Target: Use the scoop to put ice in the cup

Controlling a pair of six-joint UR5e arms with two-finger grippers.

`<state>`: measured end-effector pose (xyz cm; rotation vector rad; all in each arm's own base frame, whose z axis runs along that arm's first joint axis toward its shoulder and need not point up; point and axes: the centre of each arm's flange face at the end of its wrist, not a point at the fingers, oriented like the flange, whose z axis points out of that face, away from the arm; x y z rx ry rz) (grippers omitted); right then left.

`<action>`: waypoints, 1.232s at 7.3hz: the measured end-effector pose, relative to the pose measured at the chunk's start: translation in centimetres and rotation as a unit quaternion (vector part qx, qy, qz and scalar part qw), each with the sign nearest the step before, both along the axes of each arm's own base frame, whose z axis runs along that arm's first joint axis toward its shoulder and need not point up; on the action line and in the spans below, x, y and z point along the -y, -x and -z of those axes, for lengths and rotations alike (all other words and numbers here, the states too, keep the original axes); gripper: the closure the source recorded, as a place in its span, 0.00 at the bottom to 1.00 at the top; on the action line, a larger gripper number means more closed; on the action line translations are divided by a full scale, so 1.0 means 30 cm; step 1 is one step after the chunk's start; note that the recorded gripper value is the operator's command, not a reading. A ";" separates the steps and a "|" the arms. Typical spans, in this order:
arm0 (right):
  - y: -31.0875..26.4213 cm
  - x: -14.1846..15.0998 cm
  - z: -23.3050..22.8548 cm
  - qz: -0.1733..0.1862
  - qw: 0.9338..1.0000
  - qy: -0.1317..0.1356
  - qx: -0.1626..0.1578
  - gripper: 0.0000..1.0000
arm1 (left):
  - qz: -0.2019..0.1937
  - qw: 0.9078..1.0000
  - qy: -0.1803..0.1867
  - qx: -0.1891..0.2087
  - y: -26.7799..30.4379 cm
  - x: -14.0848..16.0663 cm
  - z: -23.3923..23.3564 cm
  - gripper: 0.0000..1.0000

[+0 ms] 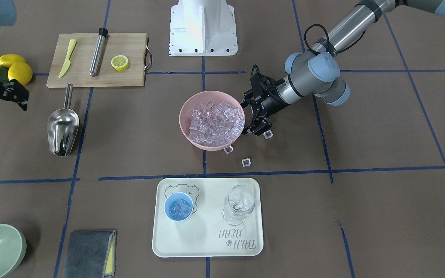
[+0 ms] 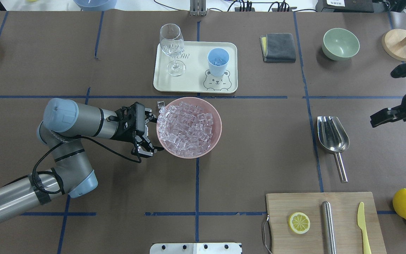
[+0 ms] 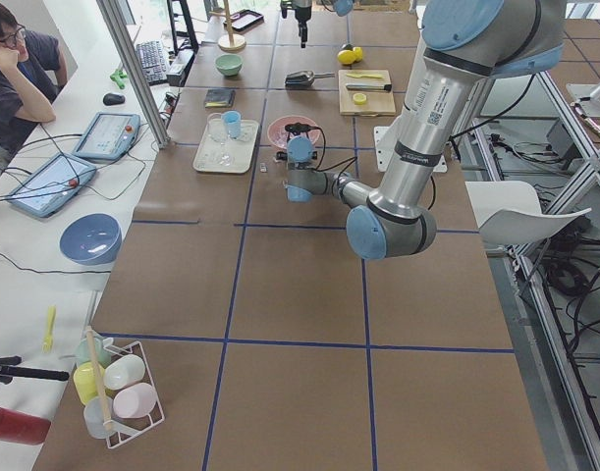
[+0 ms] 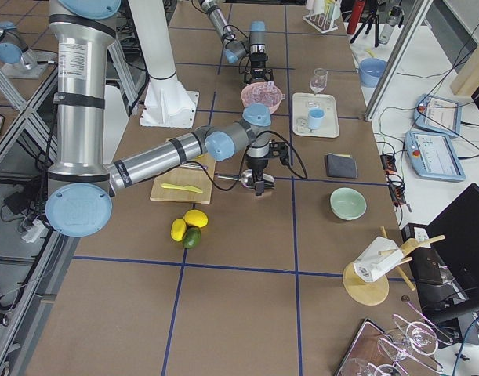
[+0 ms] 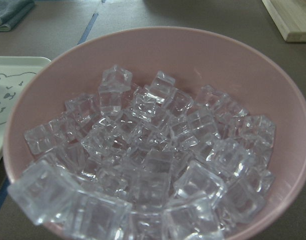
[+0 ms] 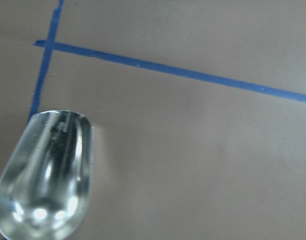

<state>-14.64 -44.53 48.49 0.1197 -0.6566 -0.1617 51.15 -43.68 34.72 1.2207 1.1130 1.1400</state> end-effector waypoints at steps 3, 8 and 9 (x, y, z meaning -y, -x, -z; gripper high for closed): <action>-0.431 0.077 -0.249 0.050 0.999 -0.019 -0.011 0.00 | 0.001 1.000 0.001 0.001 0.003 0.001 -0.005 0.00; -0.645 0.022 -0.471 0.058 0.998 -0.004 0.026 0.00 | 0.041 0.999 0.017 0.021 0.169 0.156 -0.071 0.00; -0.645 0.020 -0.475 0.058 0.998 -0.003 0.026 0.00 | 0.061 0.997 0.027 0.032 0.260 0.226 -0.106 0.00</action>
